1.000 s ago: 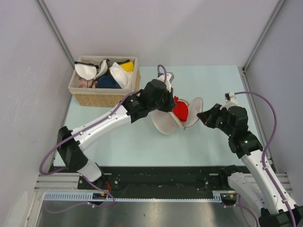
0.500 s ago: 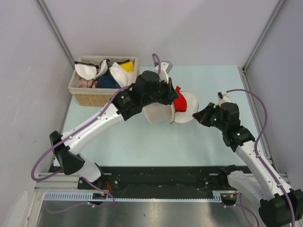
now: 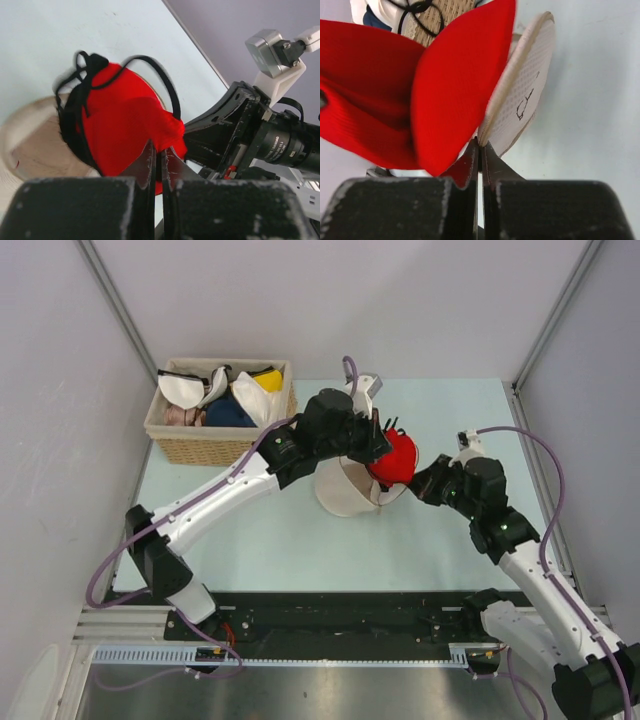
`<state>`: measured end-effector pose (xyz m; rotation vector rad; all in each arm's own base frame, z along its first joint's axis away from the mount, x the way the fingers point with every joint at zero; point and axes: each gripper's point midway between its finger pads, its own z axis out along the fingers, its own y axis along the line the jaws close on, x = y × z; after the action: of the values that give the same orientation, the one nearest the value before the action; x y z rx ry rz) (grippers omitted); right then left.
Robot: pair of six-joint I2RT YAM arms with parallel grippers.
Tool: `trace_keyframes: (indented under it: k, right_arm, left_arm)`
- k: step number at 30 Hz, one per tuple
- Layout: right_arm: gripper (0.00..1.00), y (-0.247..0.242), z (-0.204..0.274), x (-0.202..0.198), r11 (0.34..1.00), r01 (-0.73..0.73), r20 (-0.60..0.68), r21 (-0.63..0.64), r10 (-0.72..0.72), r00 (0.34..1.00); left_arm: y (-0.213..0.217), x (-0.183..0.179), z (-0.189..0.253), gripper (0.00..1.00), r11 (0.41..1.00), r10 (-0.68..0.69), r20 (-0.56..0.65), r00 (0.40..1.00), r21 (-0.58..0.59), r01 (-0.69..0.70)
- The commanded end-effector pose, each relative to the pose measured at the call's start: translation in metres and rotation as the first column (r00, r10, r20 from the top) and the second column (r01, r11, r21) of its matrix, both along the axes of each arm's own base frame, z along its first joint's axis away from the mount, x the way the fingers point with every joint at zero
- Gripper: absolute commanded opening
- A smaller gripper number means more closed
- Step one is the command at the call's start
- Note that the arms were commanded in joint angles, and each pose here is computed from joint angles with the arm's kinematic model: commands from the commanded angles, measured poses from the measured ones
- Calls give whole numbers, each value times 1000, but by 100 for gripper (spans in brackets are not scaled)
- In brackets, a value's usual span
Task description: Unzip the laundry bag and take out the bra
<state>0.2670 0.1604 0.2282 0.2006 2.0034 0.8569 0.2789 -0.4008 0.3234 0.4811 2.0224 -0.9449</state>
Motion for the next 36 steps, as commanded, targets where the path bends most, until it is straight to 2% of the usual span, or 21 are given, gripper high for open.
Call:
trace_keyframes:
  k: [1,7,14,18,20,23,25,30,36]
  right_arm:
    - [0,30,31,4,995,-78,80,58,73,994]
    - [0,52,8,3,994,-109,22,16,109,994]
    - [0,45,-7,4,995,-90,-6,-43,90,996]
    - [0,38,-9,2,995,-71,-11,-64,71,997]
    - [0,34,-7,2,996,-58,-3,-69,58,998]
    - [0,31,-4,1,996,-53,2,-67,54,999]
    - [0,29,-4,1,997,-49,2,-67,49,999]
    - [0,28,-4,0,997,-46,0,-69,46,999]
    - [0,27,-5,0,996,-47,-3,-70,47,999]
  left_arm:
    - [-21,-9,25,0,991,-89,16,996,-97,90]
    - [-18,-9,32,0,992,-83,27,996,-94,85]
    - [-9,-11,57,0,989,-69,74,995,-122,78]
    - [10,-2,73,0,994,-2,131,991,-106,16]
    - [26,9,79,0,995,56,154,987,-96,-41]
    - [48,23,83,1,990,86,123,989,-119,-71]
    - [72,41,82,0,984,152,102,983,-114,-140]
    - [144,74,84,1,936,351,110,930,-81,-344]
    - [210,93,77,0,874,481,87,872,-118,-471]
